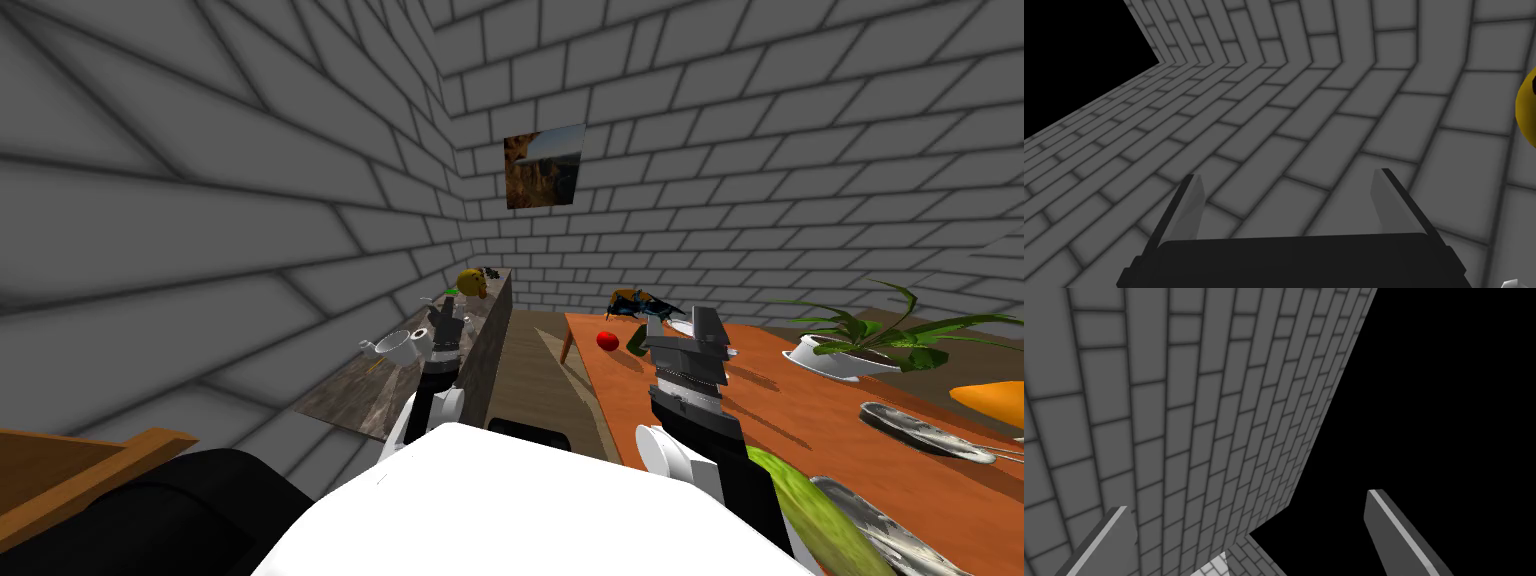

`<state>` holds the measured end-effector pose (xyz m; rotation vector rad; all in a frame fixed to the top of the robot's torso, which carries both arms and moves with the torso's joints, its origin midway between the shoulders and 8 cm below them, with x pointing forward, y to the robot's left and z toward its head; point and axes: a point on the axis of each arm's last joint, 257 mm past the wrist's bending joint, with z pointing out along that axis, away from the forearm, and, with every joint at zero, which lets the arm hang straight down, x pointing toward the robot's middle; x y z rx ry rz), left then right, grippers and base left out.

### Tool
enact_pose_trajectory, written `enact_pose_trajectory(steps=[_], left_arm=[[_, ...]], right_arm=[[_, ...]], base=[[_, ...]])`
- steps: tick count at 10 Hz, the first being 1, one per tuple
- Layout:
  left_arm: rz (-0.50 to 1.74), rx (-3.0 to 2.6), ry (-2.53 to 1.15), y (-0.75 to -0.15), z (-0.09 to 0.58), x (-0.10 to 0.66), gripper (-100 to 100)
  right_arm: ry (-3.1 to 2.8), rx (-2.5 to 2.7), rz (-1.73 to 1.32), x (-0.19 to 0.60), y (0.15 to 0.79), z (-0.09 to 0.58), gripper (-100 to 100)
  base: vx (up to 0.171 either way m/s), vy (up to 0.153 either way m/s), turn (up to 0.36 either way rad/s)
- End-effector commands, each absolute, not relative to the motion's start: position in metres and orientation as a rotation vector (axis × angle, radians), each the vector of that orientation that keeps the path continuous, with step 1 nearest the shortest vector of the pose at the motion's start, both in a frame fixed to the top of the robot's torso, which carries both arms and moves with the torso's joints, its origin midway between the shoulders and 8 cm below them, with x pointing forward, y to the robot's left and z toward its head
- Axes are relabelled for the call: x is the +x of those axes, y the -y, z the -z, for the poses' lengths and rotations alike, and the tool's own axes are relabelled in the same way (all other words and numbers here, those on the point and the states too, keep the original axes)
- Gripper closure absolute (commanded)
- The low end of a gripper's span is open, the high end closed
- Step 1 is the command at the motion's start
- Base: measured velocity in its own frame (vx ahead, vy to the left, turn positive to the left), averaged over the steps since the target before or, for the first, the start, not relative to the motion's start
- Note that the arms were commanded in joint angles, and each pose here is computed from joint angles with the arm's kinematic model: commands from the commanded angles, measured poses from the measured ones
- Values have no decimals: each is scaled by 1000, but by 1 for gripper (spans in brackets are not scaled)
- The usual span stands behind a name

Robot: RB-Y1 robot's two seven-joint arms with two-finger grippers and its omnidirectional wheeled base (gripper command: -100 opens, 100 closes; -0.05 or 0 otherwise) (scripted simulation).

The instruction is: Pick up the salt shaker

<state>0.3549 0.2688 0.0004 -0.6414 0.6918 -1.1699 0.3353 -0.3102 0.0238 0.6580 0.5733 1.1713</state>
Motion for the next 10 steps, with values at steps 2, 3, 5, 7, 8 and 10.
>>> enact_pose_trajectory(steps=[2, 3, 5, 7, 8, 10], left_arm=[[1173, -605, -753, -264, 2, 357, -100], [1174, -593, -782, -262, 3, 358, -100], [1174, -578, -843, -259, 8, 360, -100], [1170, -574, -913, -257, 16, 364, -100], [1167, -576, -951, -256, 21, 366, -100], [1154, -583, -1036, -255, 34, 370, -100]], right_arm=[[-573, 658, -1171, 335, 310, -24, 0], [-573, 658, -1171, 335, 310, -24, 0], [-573, 658, -1171, 335, 310, -24, 0], [-573, 658, -1172, 335, 310, -24, 0], [-573, 658, -1172, 335, 310, -24, 0], [-573, 658, -1171, 335, 310, -24, 0]], base=[[-13, -40, 57], [-29, -94, 81], [-34, -123, 100], [-49, -144, 141], [-41, -136, 163], [-50, -75, 172]])
